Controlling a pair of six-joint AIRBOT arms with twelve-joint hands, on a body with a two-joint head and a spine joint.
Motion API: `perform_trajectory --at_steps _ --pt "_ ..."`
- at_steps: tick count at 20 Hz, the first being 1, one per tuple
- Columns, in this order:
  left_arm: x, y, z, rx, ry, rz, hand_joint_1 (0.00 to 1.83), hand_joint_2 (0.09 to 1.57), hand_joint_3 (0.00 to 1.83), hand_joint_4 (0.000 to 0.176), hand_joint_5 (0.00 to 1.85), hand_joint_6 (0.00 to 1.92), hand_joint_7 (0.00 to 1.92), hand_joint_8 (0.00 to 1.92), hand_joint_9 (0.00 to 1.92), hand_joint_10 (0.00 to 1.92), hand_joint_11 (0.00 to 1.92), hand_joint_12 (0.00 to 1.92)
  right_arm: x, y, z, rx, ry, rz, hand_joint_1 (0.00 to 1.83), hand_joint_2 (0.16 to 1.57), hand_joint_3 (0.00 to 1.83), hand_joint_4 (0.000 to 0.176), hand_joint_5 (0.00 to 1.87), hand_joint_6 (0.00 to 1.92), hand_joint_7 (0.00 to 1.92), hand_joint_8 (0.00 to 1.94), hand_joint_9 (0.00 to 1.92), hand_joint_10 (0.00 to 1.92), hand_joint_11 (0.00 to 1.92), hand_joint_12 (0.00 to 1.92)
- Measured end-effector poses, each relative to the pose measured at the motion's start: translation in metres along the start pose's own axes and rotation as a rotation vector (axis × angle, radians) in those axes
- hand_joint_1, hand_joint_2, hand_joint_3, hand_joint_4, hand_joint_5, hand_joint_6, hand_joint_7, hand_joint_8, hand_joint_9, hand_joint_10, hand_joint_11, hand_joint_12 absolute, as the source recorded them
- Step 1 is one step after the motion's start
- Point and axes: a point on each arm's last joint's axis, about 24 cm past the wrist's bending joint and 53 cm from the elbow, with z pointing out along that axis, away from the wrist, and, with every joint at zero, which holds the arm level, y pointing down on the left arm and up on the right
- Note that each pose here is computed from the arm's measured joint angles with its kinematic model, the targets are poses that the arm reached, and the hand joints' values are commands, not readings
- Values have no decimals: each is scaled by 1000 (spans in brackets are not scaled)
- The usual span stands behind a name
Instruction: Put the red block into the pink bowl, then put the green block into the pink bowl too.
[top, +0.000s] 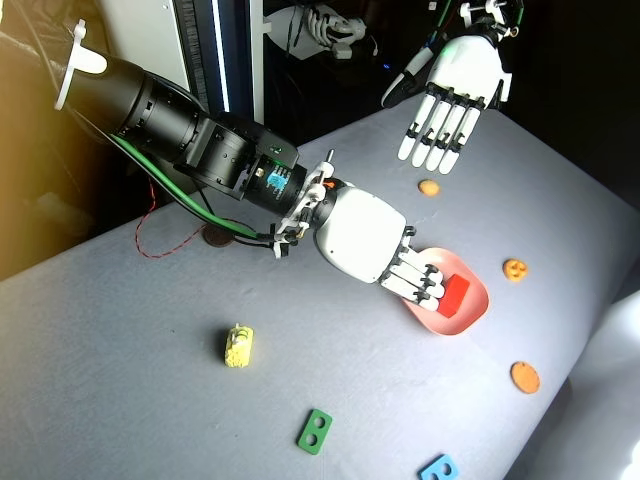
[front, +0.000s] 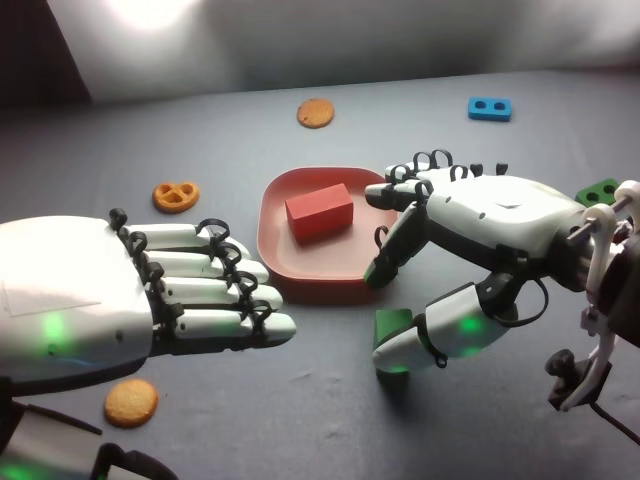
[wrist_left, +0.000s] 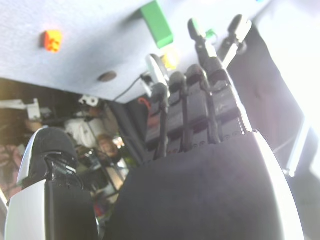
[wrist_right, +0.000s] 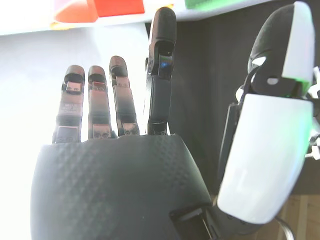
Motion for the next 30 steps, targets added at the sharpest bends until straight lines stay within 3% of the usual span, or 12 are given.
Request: perform_trajectory --at_steps 4,5,9,10,12,13,16,18,20,23,24,30 --pt "1 -4 1 8 0 -5 251 1129 0 0 181 8 177 6 138 5 0 314 6 -8 2 10 6 -17 840 708 0 57 998 12 243 9 0 0 0 0" --pt "1 -6 2 13 0 -9 276 1130 0 0 142 11 136 10 94 11 0 154 9 -11 3 18 13 -12 816 712 1 73 983 5 204 2 0 0 0 0" --pt "1 -8 2 16 -3 -17 282 1122 0 0 225 11 228 12 171 9 0 245 5 -13 4 19 0 -17 838 726 7 62 971 0 177 1 0 0 0 0" --pt "1 -8 2 15 -4 -17 304 1118 0 0 209 3 204 3 132 3 0 112 6 -13 5 18 -1 -15 852 716 2 59 972 1 212 15 0 0 0 0" --pt "-1 -8 3 17 -10 -16 291 1125 0 0 265 1 268 0 209 2 0 351 10 -12 7 14 6 -12 852 714 1 58 984 6 248 26 0 0 0 0" --pt "-2 -8 3 16 -14 -21 276 1117 0 0 221 0 224 4 171 0 0 284 12 -11 8 12 10 -11 847 720 3 52 974 1 250 22 0 0 0 0" --pt "-6 -9 3 18 -23 -17 298 1119 0 0 199 5 210 6 162 5 0 158 13 -12 8 14 10 -11 840 716 1 68 965 4 160 0 0 0 0 0" --pt "-7 -10 4 21 -29 -22 242 1129 5 0 169 0 184 0 148 0 0 158 13 -12 9 14 9 -13 865 713 0 27 960 2 182 9 0 0 0 0" --pt "-5 -11 6 24 -23 -22 257 1122 4 0 196 2 219 2 169 4 0 152 14 -14 8 16 9 -16 836 725 2 49 965 3 276 15 0 0 0 0" --pt "-6 -11 6 21 -27 -20 267 1115 0 0 214 10 213 12 169 14 42 67 19 -17 8 22 17 -22 831 727 3 50 965 2 214 10 0 0 0 0" --pt "-9 -11 6 22 -33 -22 228 1125 0 0 226 3 234 7 197 6 8 222 19 -17 8 22 18 -22 829 734 5 47 948 0 230 16 0 0 0 0" --pt "-7 -12 8 24 -30 -22 286 1125 1 0 194 0 190 0 150 0 0 132 15 -18 8 22 6 -26 804 739 5 70 952 2 230 4 0 0 0 0"
